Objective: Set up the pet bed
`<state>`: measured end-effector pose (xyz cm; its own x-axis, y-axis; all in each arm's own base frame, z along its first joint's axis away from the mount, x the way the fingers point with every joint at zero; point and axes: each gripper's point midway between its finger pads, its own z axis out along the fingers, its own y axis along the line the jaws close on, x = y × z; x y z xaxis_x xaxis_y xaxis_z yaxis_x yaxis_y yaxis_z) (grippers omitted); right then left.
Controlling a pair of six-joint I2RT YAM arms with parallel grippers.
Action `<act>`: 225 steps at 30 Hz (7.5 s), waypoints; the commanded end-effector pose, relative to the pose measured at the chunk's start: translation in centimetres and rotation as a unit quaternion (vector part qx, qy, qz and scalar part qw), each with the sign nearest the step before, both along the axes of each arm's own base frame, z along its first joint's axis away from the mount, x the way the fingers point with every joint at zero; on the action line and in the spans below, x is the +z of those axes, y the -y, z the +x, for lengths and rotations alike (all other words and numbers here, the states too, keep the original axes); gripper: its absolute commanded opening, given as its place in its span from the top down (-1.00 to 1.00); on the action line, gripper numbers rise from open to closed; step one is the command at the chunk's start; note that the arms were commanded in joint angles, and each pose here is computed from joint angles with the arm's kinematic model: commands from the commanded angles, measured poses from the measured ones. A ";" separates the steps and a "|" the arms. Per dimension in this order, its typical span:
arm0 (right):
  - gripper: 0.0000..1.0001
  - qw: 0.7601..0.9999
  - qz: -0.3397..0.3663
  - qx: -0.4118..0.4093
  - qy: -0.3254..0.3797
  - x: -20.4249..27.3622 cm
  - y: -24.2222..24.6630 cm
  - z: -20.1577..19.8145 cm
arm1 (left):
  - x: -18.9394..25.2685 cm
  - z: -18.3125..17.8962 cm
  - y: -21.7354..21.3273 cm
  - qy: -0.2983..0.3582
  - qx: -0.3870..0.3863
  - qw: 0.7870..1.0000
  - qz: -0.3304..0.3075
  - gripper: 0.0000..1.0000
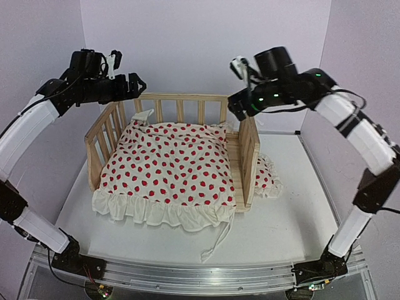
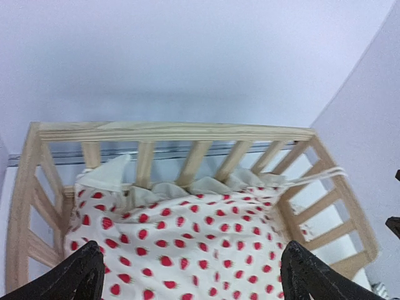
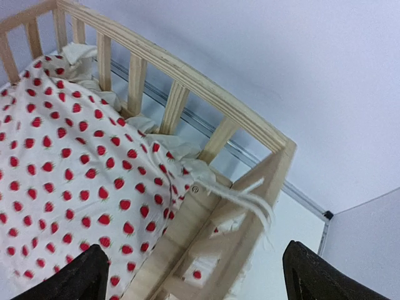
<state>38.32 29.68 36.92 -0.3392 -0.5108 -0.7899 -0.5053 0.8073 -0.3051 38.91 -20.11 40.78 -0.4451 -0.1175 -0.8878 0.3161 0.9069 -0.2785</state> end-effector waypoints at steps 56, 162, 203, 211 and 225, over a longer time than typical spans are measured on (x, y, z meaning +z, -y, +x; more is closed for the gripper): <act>-0.36 0.944 0.253 0.108 -0.184 -15.5 2.6 -13.7 | -23.7 -9.7 19.4 -0.156 -0.168 0.957 0.177 0.51; -0.41 0.945 0.263 0.067 -0.182 -16.3 9.0 -19.3 | -41.5 -26.3 26.3 -0.212 -0.211 0.926 0.229 0.45; -0.43 0.911 0.317 0.059 -0.257 -18.1 8.2 -15.5 | -23.8 -27.3 27.9 -0.155 -0.333 0.930 -0.033 0.06; -0.43 0.917 0.309 0.055 -0.244 -17.5 9.0 -16.1 | -32.0 -25.0 28.2 -0.171 -0.266 0.944 0.096 -0.03; -0.42 0.917 0.318 0.058 -0.232 -16.6 9.2 -16.4 | -32.2 -21.6 29.9 -0.083 -0.204 0.974 0.055 0.38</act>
